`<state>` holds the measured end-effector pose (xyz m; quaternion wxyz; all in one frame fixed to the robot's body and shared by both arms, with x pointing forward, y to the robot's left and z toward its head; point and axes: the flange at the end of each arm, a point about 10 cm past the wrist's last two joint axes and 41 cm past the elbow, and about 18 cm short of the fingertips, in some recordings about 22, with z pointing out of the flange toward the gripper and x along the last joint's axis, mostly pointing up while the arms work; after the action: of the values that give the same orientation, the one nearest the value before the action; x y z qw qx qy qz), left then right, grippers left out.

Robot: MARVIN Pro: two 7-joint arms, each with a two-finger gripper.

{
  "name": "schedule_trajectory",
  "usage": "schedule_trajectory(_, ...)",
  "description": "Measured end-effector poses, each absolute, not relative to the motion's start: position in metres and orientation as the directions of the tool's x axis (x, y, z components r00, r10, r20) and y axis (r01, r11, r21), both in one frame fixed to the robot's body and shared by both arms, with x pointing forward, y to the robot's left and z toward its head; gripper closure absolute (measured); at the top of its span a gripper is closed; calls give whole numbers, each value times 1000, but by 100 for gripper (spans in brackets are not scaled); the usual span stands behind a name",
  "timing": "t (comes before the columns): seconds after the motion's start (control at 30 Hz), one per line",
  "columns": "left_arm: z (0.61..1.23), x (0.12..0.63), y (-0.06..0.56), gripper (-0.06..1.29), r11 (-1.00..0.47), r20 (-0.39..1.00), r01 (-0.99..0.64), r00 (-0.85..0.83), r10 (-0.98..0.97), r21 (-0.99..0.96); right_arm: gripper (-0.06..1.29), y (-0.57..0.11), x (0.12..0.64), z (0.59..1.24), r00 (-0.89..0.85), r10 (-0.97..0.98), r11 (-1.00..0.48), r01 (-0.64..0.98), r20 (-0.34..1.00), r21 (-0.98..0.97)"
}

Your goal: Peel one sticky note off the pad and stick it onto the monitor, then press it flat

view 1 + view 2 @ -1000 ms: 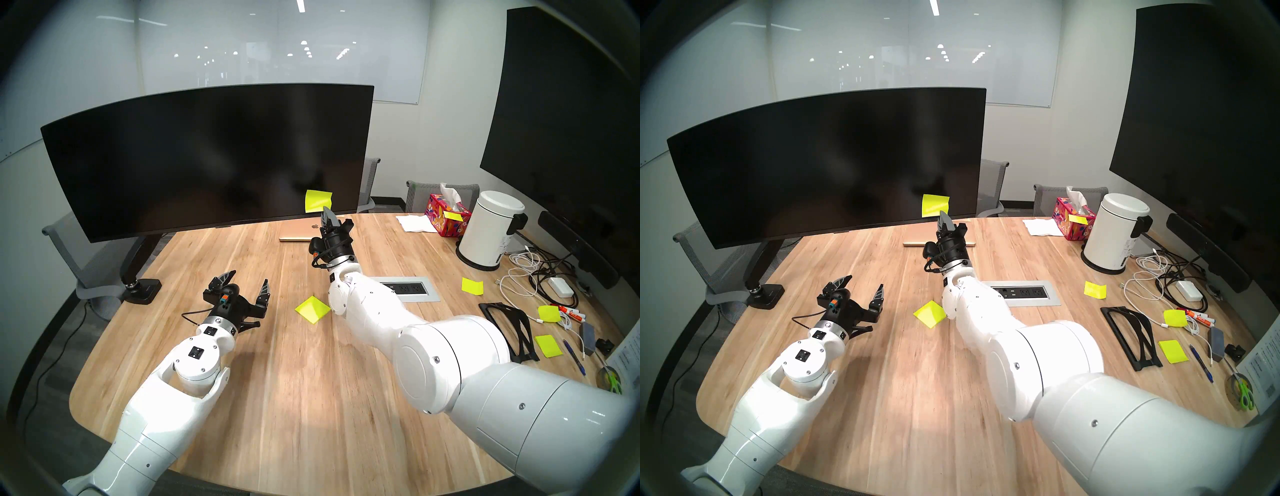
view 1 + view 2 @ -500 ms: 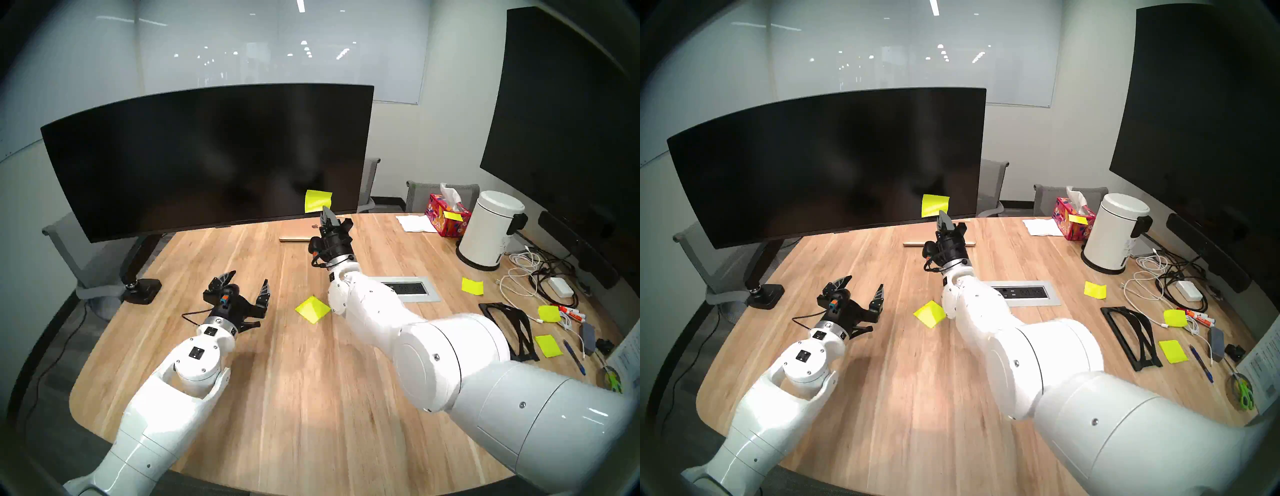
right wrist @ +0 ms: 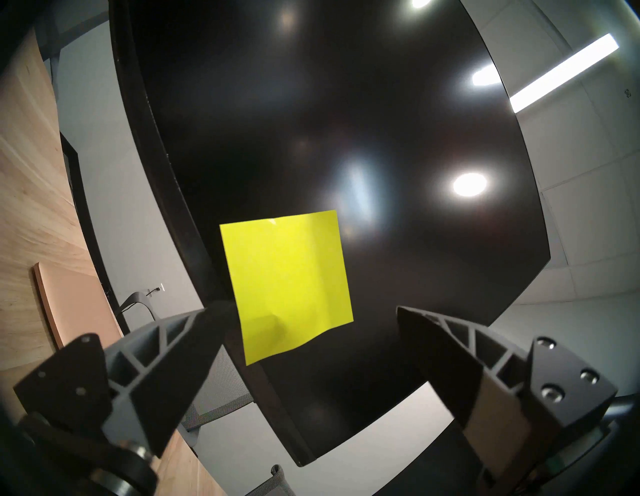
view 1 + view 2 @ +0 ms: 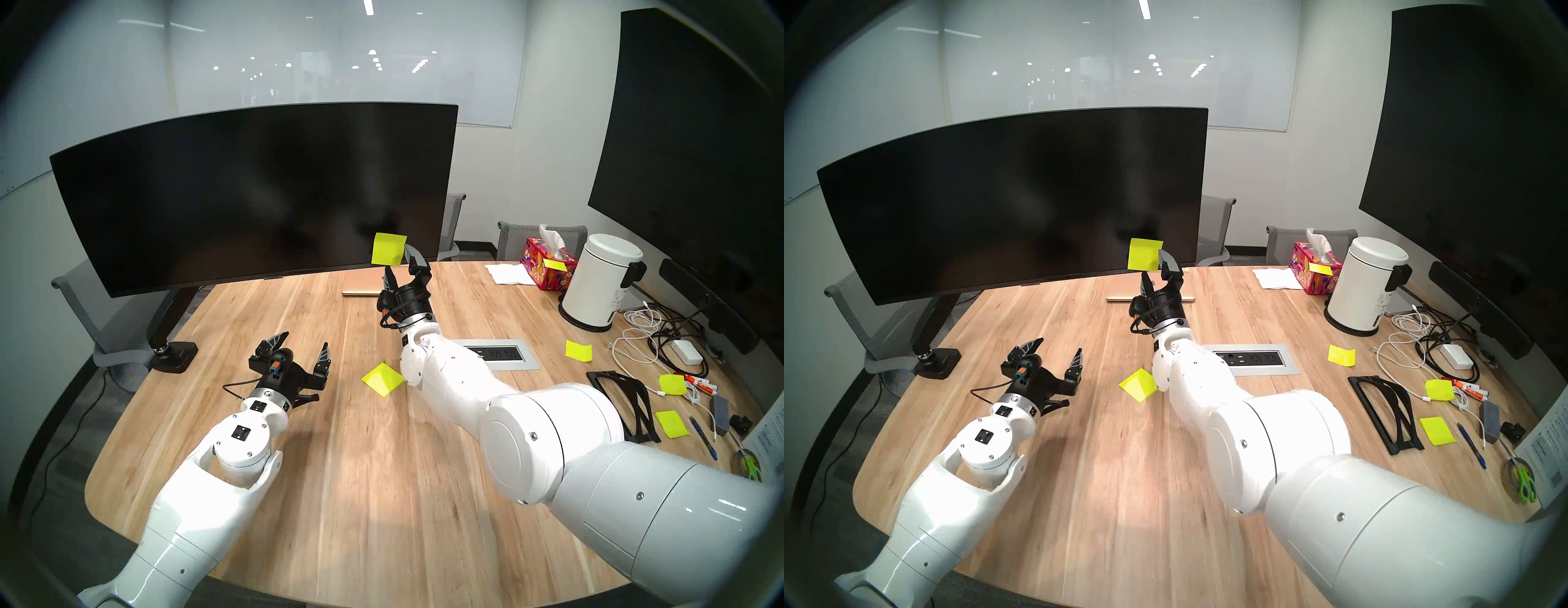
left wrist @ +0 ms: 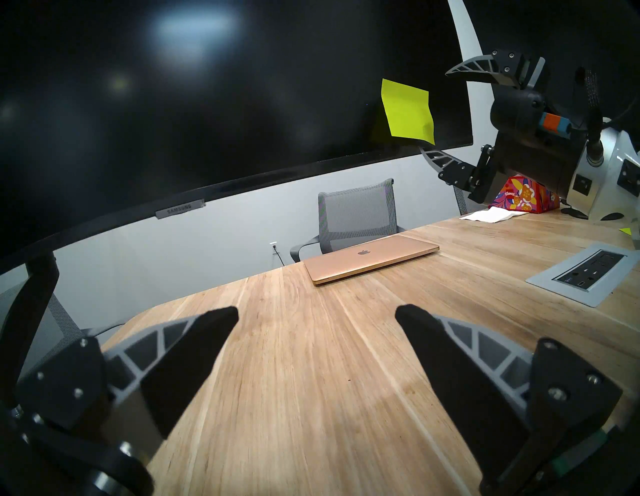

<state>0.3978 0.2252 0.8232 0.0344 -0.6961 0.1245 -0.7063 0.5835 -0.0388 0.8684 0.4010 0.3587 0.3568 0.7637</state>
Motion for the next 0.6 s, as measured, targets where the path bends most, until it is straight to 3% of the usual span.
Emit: schedule_trajectory(0.6,823,398,224,-1,-964,974,-142,-30,-223,-225,1,-43,572,858,-456,844,-475,-386,284,791)
